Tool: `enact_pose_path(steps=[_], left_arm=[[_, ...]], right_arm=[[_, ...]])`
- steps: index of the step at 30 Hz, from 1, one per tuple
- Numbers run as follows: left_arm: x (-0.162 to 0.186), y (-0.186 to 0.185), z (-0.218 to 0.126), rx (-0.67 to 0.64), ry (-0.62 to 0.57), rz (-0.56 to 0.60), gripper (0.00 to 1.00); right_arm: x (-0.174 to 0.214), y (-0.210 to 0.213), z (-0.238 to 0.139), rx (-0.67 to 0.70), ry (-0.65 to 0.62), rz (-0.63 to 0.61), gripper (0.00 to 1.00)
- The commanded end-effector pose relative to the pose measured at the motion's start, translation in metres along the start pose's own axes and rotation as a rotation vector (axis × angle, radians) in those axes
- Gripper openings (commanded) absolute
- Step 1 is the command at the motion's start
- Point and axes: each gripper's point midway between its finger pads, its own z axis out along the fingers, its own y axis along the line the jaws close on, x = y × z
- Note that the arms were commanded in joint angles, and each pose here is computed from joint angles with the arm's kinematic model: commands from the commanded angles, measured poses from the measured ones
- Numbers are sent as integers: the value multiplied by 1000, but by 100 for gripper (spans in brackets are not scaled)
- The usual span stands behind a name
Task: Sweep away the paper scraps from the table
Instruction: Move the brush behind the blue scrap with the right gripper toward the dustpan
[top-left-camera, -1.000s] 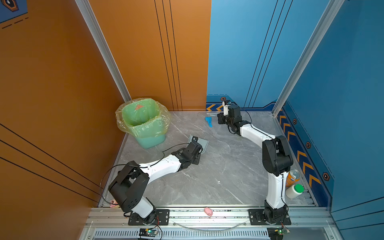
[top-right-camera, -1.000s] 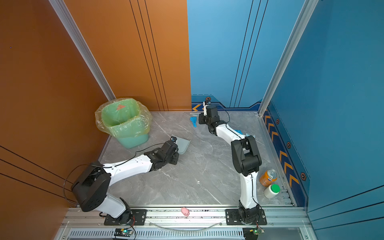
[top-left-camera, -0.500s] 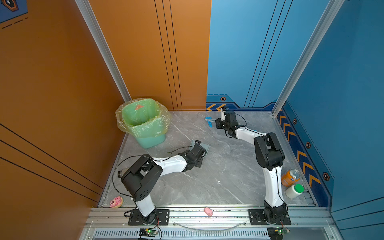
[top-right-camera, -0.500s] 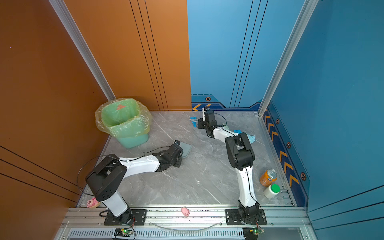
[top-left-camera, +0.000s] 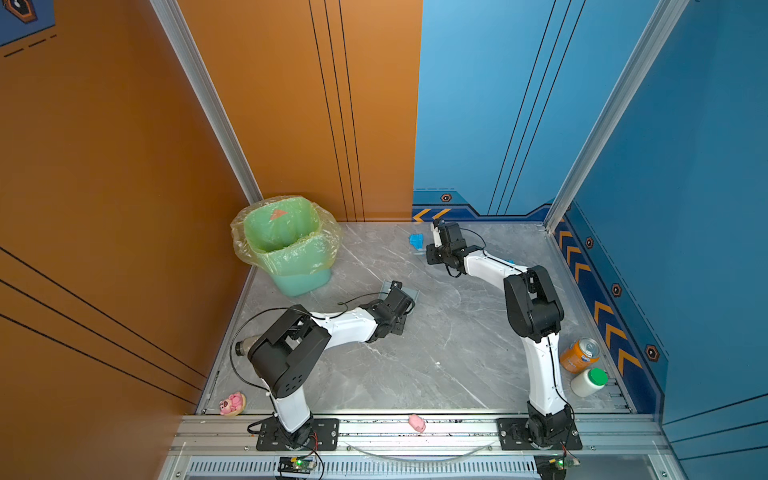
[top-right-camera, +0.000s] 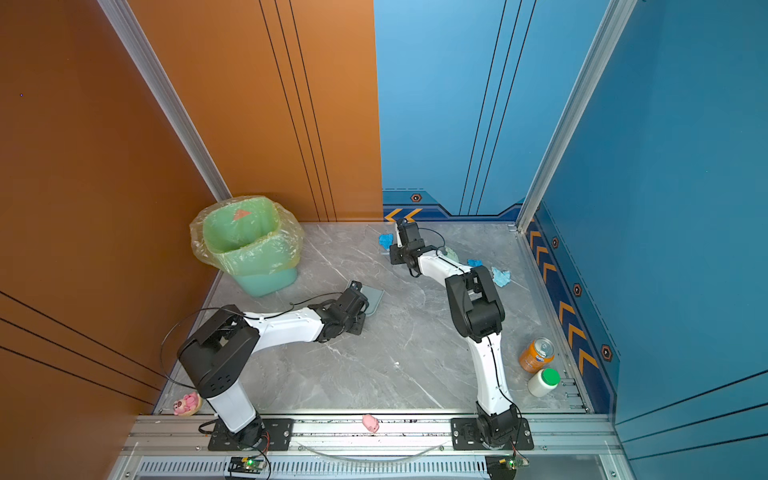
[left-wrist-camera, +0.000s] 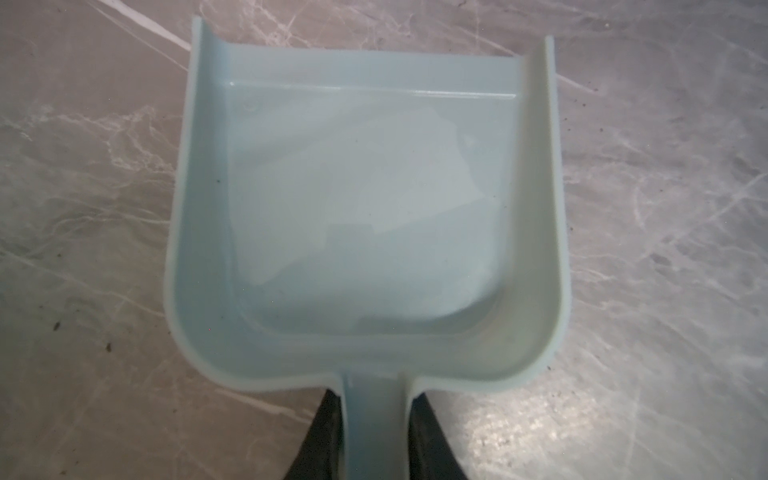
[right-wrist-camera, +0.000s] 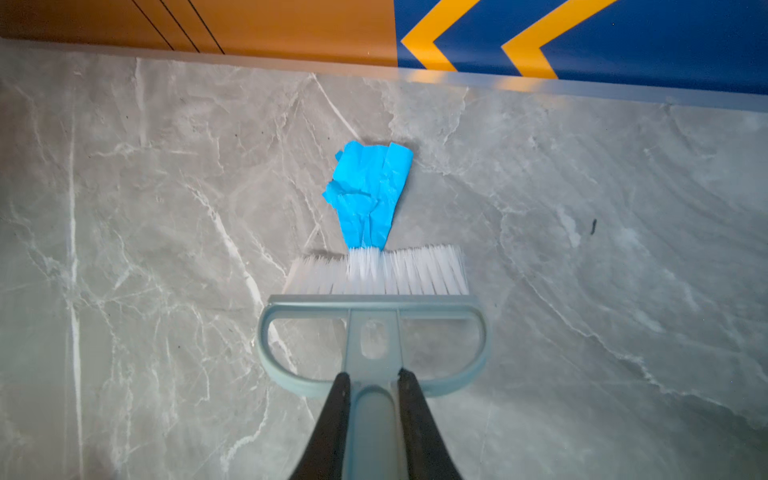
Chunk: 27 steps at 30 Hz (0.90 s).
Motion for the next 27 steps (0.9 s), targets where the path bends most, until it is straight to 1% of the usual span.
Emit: enact_pose_path(steps=[1, 6, 10, 13, 14, 15, 19, 21, 23, 27], left_arm=[[4, 1, 3, -27, 26, 31, 0], [2, 5, 1, -45, 21, 36, 0], [2, 7, 1, -55, 22, 44, 0], [4, 8, 2, -61, 32, 61, 0], [4, 9, 3, -64, 35, 65, 0], [4, 9, 3, -64, 36, 68, 0], [6, 8, 5, -59, 45, 77, 0], [7, 6, 7, -51, 52, 81, 0], [9, 3, 8, -38, 56, 90, 0], [10, 0, 9, -6, 54, 97, 0]], right_arm=[[29, -7, 2, 52, 117, -74, 0], [47, 2, -4, 12, 180, -105, 0], [64, 8, -20, -22, 228, -102, 0], [76, 15, -36, -61, 252, -92, 0], [85, 16, -39, -71, 274, -94, 0], [81, 21, -50, -87, 261, -99, 0], [100, 35, -77, -148, 299, -130, 0], [102, 42, -91, -185, 290, -140, 0], [97, 45, -104, -197, 255, -143, 0], [82, 40, -113, -202, 166, -106, 0]])
